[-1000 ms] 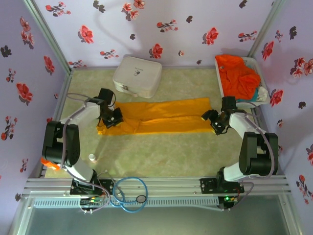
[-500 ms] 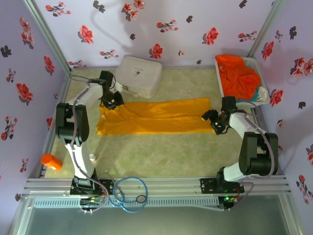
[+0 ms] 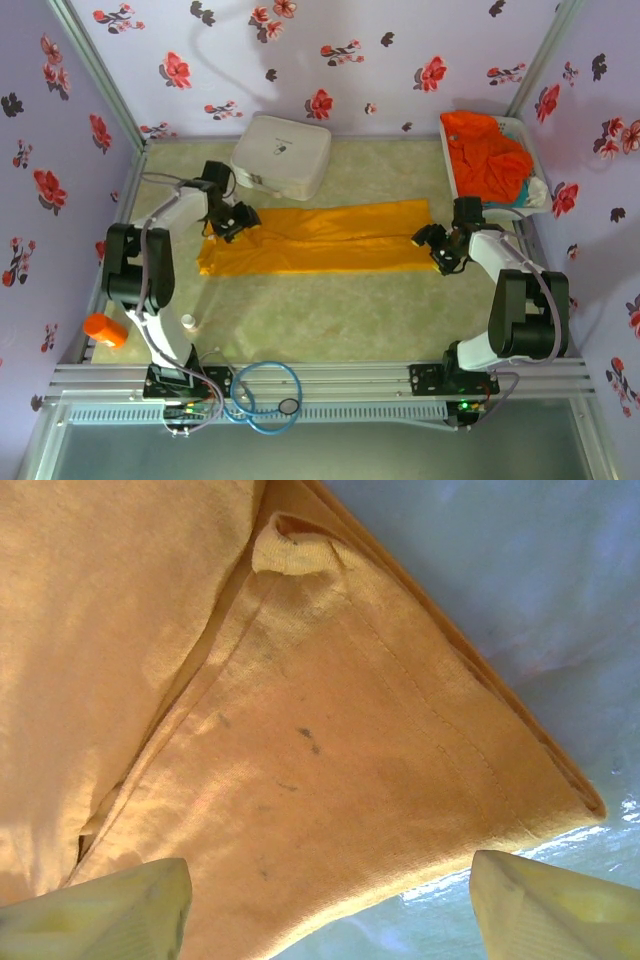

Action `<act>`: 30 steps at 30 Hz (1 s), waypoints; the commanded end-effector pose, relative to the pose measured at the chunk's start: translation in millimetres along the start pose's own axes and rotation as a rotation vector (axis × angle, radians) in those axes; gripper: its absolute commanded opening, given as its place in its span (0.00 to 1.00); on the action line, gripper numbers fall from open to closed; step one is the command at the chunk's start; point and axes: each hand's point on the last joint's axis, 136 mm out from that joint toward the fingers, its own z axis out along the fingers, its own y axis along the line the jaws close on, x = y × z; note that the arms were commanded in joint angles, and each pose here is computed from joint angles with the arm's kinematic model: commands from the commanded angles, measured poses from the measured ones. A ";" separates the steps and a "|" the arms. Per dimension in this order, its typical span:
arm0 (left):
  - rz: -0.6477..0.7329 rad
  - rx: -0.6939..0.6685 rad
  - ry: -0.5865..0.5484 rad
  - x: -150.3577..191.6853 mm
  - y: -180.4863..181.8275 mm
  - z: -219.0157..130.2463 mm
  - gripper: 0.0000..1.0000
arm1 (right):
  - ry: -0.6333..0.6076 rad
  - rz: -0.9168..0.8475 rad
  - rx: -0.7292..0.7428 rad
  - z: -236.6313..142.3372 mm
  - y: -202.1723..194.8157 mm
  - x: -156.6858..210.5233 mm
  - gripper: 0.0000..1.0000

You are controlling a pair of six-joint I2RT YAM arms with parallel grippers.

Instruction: Fold and stack the t-shirts

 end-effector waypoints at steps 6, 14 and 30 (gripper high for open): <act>-0.048 0.071 -0.058 17.3 -14.6 20.2 0.51 | 0.011 -0.018 -0.012 0.1 1.0 4.7 0.74; -0.029 0.045 -0.079 3.2 -20.9 29.5 0.52 | 0.018 -0.020 -0.012 2.0 -0.8 7.0 0.73; -0.035 0.316 -0.213 -73.6 -129.1 26.6 0.49 | 0.027 -0.023 -0.024 3.1 -0.3 9.3 0.73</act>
